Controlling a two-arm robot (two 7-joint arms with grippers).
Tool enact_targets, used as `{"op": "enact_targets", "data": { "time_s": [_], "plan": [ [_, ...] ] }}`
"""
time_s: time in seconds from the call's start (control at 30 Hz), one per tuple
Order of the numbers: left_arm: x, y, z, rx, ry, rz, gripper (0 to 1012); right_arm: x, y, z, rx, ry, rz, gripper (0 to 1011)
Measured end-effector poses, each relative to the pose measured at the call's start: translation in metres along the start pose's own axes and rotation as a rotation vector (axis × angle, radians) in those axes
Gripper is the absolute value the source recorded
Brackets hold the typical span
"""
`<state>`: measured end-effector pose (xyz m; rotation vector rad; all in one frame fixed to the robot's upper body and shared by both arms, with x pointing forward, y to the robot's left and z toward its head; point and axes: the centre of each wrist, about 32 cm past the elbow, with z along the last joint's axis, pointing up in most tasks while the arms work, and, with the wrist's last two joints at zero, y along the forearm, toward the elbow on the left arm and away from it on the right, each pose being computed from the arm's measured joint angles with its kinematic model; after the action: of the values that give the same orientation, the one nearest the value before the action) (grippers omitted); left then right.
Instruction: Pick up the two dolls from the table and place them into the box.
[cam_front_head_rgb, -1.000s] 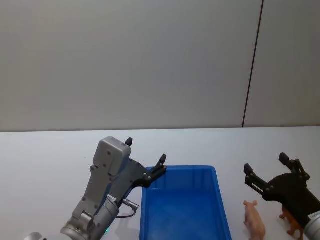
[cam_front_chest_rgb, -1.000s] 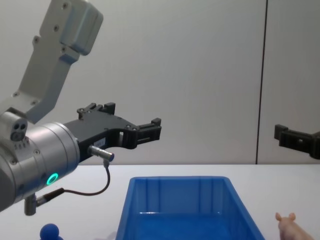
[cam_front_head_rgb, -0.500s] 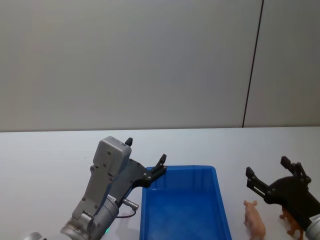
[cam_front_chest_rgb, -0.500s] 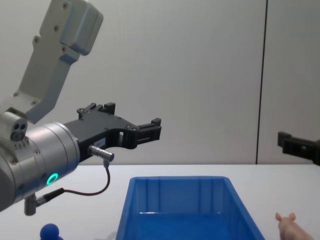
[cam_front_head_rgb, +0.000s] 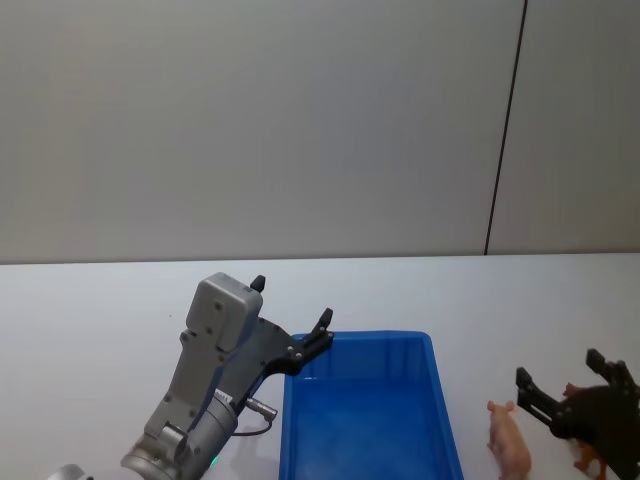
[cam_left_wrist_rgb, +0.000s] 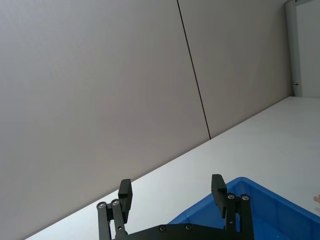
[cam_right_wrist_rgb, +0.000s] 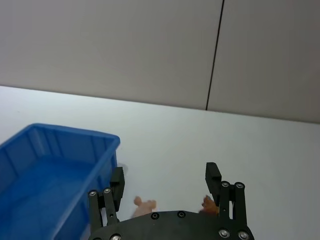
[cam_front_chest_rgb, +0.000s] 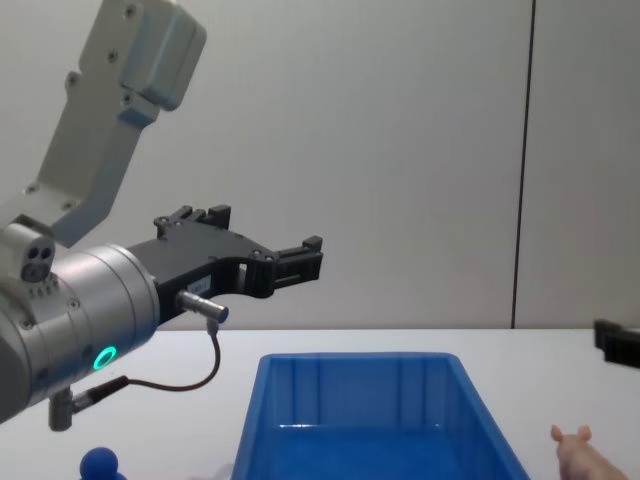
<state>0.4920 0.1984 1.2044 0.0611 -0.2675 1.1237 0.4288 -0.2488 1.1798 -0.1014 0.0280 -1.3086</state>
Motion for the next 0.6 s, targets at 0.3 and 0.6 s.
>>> {"op": "enact_targets", "data": {
  "time_s": [0.3, 0.6],
  "plan": [
    [0.0000, 0.0000, 0.0000, 0.000, 0.000, 0.000, 1001, 0.004, -0.010, -0.007, -0.071, 0.011, -0.062, 1001],
    [0.0000, 0.0000, 0.0000, 0.000, 0.000, 0.000, 1001, 0.011, -0.016, -0.016, -0.118, 0.025, -0.116, 1001]
  ]
}}
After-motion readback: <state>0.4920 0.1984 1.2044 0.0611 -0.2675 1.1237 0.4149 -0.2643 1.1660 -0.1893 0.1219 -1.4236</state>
